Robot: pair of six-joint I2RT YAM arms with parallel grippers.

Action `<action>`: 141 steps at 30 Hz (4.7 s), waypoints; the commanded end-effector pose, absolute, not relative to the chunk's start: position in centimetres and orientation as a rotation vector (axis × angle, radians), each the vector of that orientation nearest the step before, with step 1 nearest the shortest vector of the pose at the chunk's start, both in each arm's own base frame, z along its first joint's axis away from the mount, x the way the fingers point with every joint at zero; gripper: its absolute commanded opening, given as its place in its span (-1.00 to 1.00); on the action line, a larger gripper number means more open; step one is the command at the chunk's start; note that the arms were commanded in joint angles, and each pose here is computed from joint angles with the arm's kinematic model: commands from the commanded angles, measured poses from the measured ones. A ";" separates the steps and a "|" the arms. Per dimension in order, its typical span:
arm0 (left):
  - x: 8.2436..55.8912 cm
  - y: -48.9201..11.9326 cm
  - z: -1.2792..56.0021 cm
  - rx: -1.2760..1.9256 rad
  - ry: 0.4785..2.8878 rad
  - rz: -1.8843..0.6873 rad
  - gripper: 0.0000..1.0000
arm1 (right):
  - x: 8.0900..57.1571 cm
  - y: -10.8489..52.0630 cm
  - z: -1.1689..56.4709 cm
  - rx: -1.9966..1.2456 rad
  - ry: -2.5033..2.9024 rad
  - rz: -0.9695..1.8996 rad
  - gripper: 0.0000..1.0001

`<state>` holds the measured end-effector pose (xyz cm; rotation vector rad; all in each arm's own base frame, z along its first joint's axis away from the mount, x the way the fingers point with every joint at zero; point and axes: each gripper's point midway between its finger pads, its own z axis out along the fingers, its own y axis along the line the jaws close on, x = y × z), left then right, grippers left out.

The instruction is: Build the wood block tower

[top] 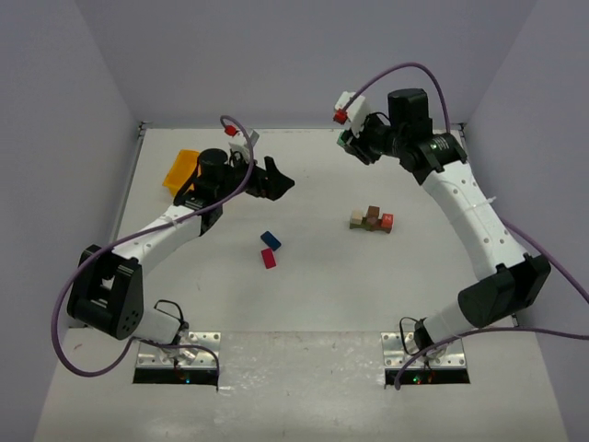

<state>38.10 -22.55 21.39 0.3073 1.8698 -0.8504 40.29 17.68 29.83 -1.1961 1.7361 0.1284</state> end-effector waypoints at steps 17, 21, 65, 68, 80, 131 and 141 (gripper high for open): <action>40.7 -18.9 20.5 0.103 1.937 -0.609 1.00 | 35.3 9.4 12.2 -1.724 2.184 -0.144 -1.00; 41.0 -19.1 20.1 0.107 1.956 -0.604 1.00 | 35.6 10.0 11.8 -1.737 2.156 -0.120 -0.96; 40.7 -19.9 20.2 0.171 1.951 -0.637 1.00 | 36.9 9.1 9.8 -1.727 2.172 -0.165 -0.74; 40.7 -20.1 20.0 0.180 1.954 -0.649 1.00 | 36.9 9.2 9.8 -1.724 2.172 -0.162 -0.73; 40.7 -20.4 19.8 0.193 1.964 -0.664 1.00 | 37.0 9.0 9.7 -1.723 2.174 -0.175 -0.50; 40.5 -21.1 19.4 0.229 1.973 -0.658 1.00 | 36.3 8.7 10.1 -1.719 2.186 -0.178 -0.25; 40.6 -21.3 19.3 0.237 1.977 -0.657 1.00 | 36.5 8.7 10.2 -1.719 2.178 -0.182 0.14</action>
